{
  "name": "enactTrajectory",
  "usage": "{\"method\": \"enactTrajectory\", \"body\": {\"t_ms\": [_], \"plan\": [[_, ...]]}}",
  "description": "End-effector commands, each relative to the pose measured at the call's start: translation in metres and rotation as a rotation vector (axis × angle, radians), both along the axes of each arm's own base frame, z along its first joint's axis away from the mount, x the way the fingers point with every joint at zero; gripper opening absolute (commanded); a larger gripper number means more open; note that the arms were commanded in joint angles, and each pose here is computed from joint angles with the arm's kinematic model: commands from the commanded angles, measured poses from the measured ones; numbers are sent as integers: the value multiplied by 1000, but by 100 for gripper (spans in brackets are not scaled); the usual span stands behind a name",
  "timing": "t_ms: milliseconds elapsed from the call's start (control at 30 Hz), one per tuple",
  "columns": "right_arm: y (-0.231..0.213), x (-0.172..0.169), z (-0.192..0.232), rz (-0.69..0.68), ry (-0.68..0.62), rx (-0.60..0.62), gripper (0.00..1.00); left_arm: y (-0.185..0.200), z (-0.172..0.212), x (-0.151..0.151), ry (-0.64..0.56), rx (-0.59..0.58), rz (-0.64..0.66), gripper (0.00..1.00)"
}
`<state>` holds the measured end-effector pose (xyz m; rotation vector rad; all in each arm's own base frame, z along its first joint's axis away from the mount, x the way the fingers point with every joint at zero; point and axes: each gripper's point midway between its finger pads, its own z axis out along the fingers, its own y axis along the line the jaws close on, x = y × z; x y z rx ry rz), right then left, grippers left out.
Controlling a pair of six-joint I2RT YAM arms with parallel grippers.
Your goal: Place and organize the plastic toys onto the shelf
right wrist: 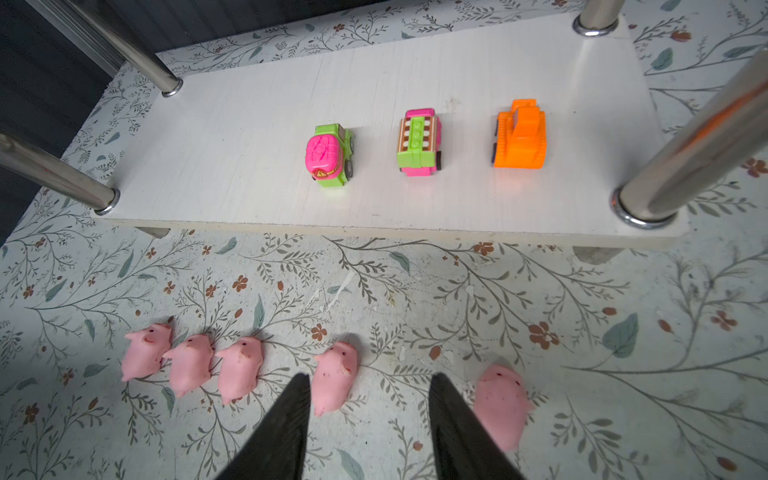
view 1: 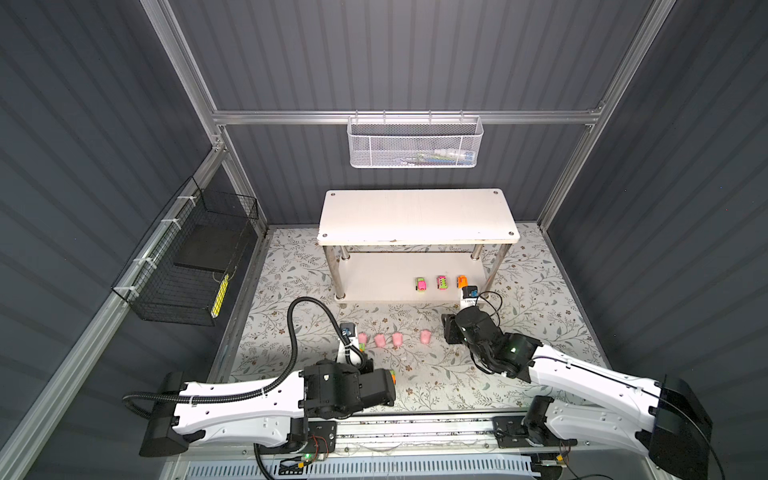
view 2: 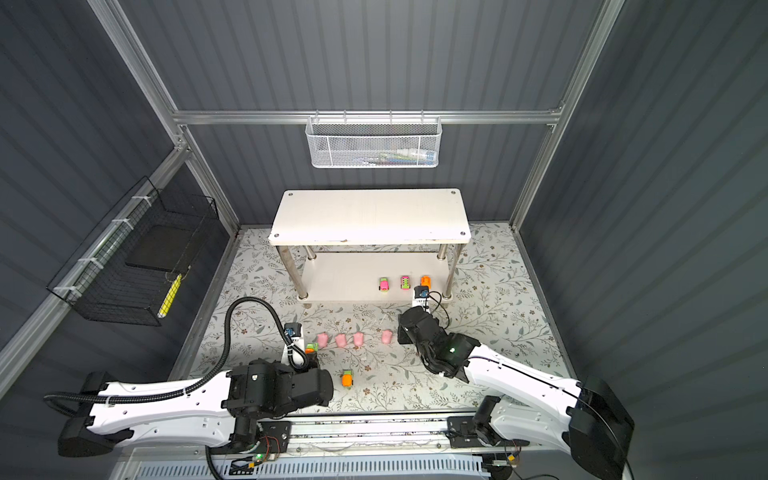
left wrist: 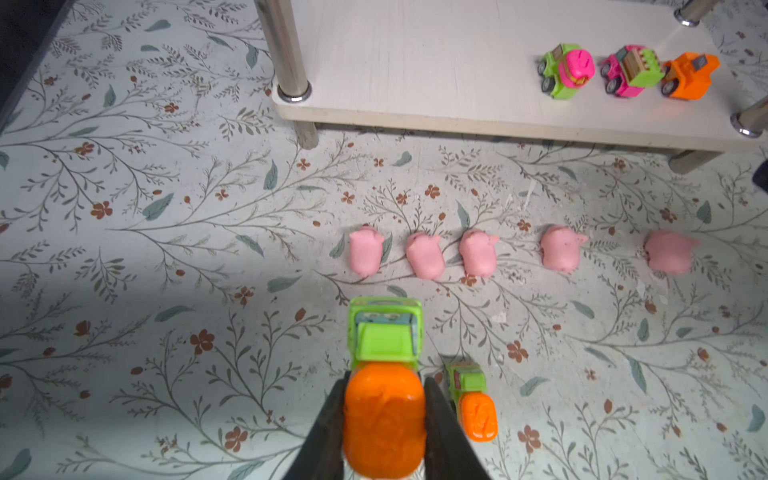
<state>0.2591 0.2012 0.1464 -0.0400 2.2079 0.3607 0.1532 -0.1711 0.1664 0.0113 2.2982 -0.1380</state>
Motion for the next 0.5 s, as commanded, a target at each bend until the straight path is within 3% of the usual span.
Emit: {"method": "enactTrajectory", "body": {"t_ms": [0,467], "plan": [[-1,3,12,-6,-25,-7,49,-17,16,18,-54,24,-67,31],[-14,0,26,-25,-65,-6,49,-99,17,88,-42,-18,-206,32]]}}
